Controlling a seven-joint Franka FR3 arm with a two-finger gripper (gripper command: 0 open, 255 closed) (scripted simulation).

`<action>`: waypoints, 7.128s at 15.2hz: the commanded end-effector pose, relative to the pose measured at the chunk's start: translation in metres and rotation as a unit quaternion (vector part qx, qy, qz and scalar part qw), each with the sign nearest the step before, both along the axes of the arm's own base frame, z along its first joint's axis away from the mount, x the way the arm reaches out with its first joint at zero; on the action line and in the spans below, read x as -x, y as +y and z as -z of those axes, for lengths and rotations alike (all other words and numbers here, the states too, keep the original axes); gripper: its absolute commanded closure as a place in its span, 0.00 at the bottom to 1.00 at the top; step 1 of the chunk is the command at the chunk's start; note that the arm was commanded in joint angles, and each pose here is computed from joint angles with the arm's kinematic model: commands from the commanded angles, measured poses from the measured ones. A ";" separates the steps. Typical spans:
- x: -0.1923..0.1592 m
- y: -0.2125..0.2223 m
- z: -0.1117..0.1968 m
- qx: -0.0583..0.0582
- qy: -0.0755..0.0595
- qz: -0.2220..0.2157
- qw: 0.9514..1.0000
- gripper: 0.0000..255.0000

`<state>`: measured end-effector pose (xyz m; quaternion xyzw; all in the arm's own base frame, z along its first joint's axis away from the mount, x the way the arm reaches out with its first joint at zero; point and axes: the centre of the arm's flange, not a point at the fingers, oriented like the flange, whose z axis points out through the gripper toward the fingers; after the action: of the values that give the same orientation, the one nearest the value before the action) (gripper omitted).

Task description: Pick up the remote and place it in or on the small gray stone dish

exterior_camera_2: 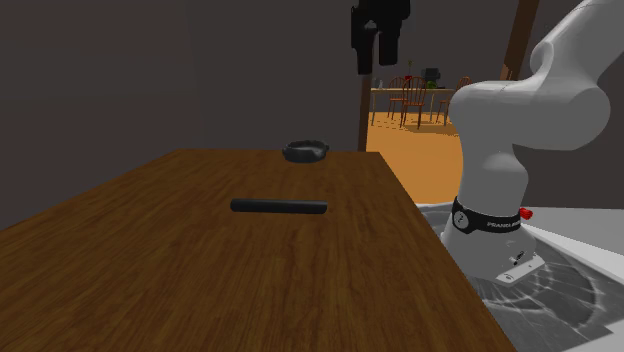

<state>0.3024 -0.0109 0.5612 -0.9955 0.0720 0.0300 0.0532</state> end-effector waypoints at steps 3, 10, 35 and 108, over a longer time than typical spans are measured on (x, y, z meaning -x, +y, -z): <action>-0.012 -0.008 0.022 0.002 -0.003 0.013 1.000 0.00; -0.051 -0.037 0.097 0.008 -0.012 0.059 0.998 0.00; -0.108 -0.086 0.247 0.018 -0.025 0.128 0.991 0.00; 0.021 -0.401 0.193 0.018 -0.025 0.128 0.991 1.00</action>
<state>0.2817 -0.4112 0.3707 -0.9793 0.1982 -0.0030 0.0410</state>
